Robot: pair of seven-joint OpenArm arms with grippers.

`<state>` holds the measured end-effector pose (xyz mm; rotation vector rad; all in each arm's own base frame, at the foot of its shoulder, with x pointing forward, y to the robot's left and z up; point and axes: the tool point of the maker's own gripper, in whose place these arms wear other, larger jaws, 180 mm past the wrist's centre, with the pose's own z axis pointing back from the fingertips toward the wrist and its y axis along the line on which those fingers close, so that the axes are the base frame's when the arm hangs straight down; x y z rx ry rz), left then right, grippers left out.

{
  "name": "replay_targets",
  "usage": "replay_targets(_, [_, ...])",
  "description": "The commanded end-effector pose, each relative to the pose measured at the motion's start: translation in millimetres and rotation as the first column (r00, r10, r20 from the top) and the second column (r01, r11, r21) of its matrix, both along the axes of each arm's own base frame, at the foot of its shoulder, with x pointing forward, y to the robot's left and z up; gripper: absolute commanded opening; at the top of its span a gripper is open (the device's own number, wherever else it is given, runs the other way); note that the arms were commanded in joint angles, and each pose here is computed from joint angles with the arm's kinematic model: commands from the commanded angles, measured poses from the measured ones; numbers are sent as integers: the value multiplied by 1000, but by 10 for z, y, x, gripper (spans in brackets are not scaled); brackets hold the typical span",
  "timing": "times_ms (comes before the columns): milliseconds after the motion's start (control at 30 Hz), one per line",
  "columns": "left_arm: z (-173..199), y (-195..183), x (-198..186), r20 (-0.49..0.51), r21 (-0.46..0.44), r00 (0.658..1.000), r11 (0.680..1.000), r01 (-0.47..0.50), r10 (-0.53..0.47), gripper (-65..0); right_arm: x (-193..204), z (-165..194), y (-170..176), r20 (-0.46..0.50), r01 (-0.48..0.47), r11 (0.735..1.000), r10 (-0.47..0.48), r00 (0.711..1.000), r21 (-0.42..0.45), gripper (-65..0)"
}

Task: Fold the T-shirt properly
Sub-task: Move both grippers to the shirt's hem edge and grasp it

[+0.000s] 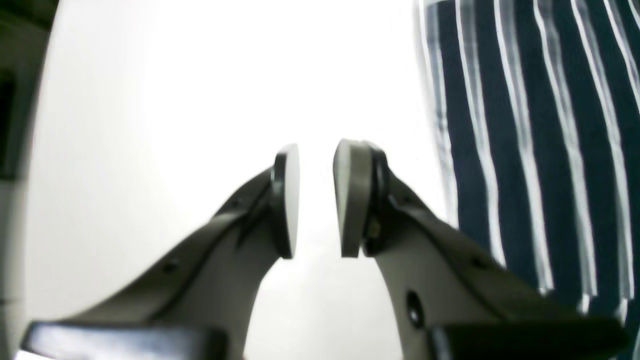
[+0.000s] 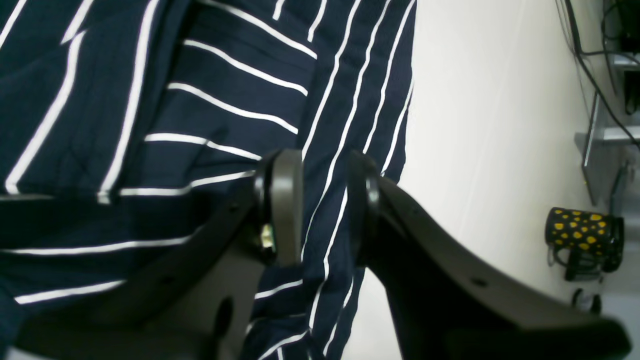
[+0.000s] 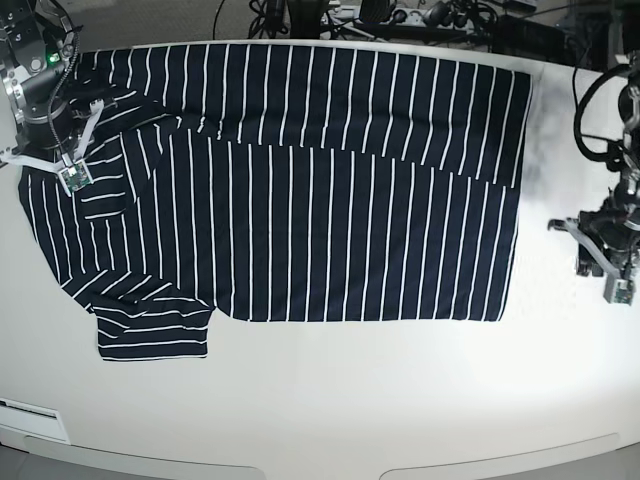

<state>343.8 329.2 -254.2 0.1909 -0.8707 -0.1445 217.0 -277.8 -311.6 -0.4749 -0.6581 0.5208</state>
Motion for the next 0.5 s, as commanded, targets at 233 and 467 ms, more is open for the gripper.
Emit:
replay_targets(233, [-133,273,628,27,-524,999,852,-12,31,-295,86,125,-6,50,-21,1000,22,999,-20,-467])
replay_targets(467, [-436,125,844,-56,-677,998,735,-50,16,-272,86,121,3,46,-28,999,29,999,-21,-468])
